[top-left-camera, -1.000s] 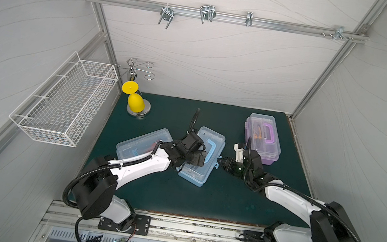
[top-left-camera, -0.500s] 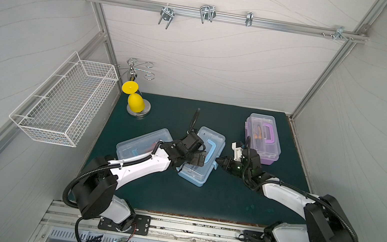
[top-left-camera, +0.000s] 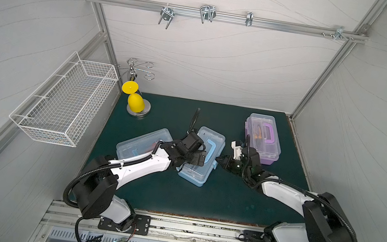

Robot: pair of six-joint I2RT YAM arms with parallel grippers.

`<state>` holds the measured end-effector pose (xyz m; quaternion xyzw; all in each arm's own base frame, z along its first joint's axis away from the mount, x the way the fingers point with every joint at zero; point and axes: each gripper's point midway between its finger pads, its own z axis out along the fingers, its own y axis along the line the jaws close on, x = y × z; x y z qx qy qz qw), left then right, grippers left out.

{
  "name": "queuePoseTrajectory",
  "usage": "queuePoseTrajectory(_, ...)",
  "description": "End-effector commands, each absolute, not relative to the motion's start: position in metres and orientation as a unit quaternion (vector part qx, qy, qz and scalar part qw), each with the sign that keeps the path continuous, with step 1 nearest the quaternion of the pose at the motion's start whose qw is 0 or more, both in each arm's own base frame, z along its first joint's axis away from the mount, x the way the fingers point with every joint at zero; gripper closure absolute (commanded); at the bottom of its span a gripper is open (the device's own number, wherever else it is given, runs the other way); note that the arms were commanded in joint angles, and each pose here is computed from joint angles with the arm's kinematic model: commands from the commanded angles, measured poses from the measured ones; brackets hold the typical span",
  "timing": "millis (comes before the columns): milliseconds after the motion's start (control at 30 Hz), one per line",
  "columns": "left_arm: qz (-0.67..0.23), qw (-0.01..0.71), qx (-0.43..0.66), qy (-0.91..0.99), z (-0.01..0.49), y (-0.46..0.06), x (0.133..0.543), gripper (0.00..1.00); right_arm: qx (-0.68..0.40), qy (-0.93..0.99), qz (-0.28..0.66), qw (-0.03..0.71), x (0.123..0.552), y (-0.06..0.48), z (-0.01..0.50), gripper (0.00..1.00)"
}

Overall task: Close toolboxes
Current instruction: Fasten the toolbox latch on the toolbox.

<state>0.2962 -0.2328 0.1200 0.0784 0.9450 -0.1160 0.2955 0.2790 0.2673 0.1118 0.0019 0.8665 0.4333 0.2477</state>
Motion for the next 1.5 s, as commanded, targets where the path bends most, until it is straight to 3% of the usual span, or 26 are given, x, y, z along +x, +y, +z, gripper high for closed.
queuePoseTrajectory(0,-0.072,0.192,0.117,0.972,0.075,-0.216,0.256,0.01,-0.008,0.876,0.417,0.24,0.279,0.269,0.105,0.8)
queuePoseTrajectory(400,-0.069,0.191,0.12,0.972,0.076,-0.218,0.258,0.01,-0.03,0.908,0.301,0.291,0.278,0.227,0.125,0.74)
queuePoseTrajectory(633,-0.067,0.191,0.122,0.972,0.077,-0.218,0.259,0.01,-0.048,0.938,0.227,0.256,0.267,0.206,0.102,0.74)
queuePoseTrajectory(900,-0.063,0.182,0.125,0.973,0.07,-0.218,0.258,0.01,-0.061,0.941,0.253,0.215,0.27,0.234,0.071,0.78)
queuePoseTrajectory(1467,-0.088,0.167,0.127,0.974,0.057,-0.231,0.253,0.02,-0.092,0.919,0.322,0.206,0.287,0.302,0.077,0.79)
